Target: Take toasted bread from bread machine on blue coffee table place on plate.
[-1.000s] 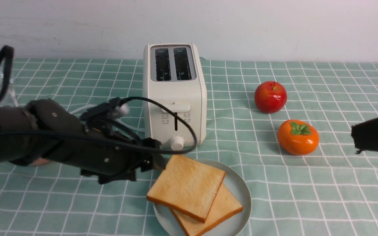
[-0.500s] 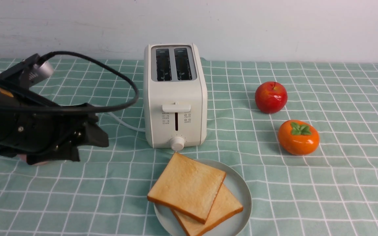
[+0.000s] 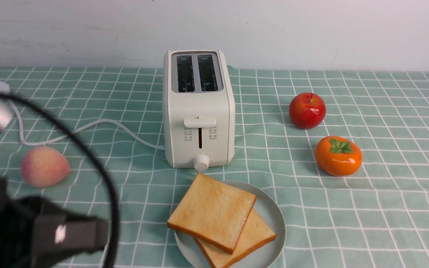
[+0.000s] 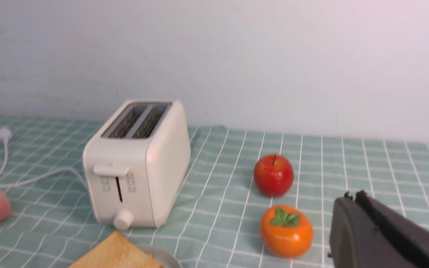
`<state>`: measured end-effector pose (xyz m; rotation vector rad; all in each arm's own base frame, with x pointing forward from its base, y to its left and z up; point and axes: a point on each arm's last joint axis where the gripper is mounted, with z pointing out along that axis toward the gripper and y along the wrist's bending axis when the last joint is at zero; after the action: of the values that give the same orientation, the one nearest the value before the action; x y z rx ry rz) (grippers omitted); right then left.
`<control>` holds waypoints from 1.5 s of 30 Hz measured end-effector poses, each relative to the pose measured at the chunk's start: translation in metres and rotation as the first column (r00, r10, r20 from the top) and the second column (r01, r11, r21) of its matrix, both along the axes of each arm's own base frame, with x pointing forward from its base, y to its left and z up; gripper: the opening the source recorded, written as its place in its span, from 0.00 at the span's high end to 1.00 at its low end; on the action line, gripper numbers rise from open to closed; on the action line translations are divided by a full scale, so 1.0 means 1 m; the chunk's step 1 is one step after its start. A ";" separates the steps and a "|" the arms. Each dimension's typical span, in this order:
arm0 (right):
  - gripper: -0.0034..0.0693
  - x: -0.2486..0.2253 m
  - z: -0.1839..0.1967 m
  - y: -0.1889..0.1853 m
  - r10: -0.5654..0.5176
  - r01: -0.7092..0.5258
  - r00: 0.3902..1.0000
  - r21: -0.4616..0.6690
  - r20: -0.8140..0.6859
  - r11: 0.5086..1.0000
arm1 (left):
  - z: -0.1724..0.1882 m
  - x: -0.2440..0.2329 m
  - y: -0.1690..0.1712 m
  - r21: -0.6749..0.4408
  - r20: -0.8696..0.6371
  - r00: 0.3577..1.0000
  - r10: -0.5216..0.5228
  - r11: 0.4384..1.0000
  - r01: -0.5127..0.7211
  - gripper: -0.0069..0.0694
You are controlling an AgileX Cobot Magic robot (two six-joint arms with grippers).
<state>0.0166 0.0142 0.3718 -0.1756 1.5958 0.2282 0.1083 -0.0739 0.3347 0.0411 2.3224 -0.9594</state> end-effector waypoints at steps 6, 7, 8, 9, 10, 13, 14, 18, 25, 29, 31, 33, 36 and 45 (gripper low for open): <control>0.98 0.012 -0.068 0.000 -0.007 0.007 0.998 0.001 -0.068 1.000 | -0.034 -0.063 0.016 -0.080 0.104 0.993 0.049 0.996 -0.040 0.93; 0.98 0.014 -0.073 0.001 -0.007 0.007 0.996 -0.001 -0.083 1.000 | -0.035 -0.066 0.017 -0.084 0.114 0.992 0.052 0.996 -0.042 0.93; 0.98 0.020 -0.092 0.001 -0.008 0.006 0.990 -0.009 -0.143 1.000 | -0.039 -0.074 0.020 -0.094 0.155 0.986 0.060 0.995 -0.046 0.93; 0.97 0.023 -0.103 0.002 -0.008 0.006 0.984 -0.013 -0.176 1.000 | -0.041 -0.079 0.022 -0.098 0.189 0.980 0.068 0.994 -0.050 0.93; 0.97 0.025 -0.111 0.002 -0.008 0.006 0.980 -0.015 -0.198 1.000 | -0.042 -0.082 0.024 -0.095 0.234 0.969 0.078 0.994 -0.057 0.93; 0.97 0.031 -0.131 0.002 -0.017 0.013 0.972 -0.018 -0.235 1.000 | -0.036 -0.084 0.031 -0.093 0.389 0.912 0.131 0.990 -0.103 0.93; 0.97 0.032 -0.133 0.002 -0.020 0.017 0.973 -0.016 -0.229 1.000 | -0.033 -0.082 0.033 -0.102 0.424 0.893 0.152 0.988 -0.120 0.93; 0.96 0.034 -0.131 0.001 -0.033 0.033 0.984 -0.004 -0.176 0.999 | -0.028 -0.079 0.035 -0.123 0.482 0.855 0.192 0.981 -0.151 0.93; 0.96 0.035 -0.129 0.001 -0.038 0.039 0.988 0.002 -0.151 0.999 | -0.027 -0.078 0.036 -0.124 0.495 0.846 0.199 0.980 -0.158 0.93; 0.95 0.035 -0.129 0.001 -0.038 0.039 0.988 0.004 -0.148 0.999 | -0.030 -0.078 0.036 -0.115 0.498 0.845 0.193 0.981 -0.156 0.93; 0.95 0.035 -0.129 0.001 -0.038 0.039 0.988 0.006 -0.149 0.999 | -0.037 -0.076 0.037 -0.043 0.536 0.828 0.165 0.985 -0.169 0.93; 0.95 0.035 -0.129 0.001 -0.038 0.039 0.988 0.005 -0.148 0.999 | -0.045 -0.075 0.043 0.067 0.627 0.766 0.143 0.970 -0.235 0.93; 0.95 0.035 -0.129 0.001 -0.038 0.039 0.988 0.005 -0.148 0.999 | -0.059 -0.075 0.053 0.226 0.745 0.662 0.082 0.903 -0.366 0.93; 0.95 0.035 -0.129 0.001 -0.037 0.039 0.988 0.006 -0.149 0.999 | -0.124 -0.060 0.064 0.269 0.688 0.697 0.200 0.822 -0.502 0.93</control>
<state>0.0514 0.0150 0.2431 -0.1236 1.7442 0.2229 0.0483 -0.0099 0.2107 0.0746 1.7480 -0.1396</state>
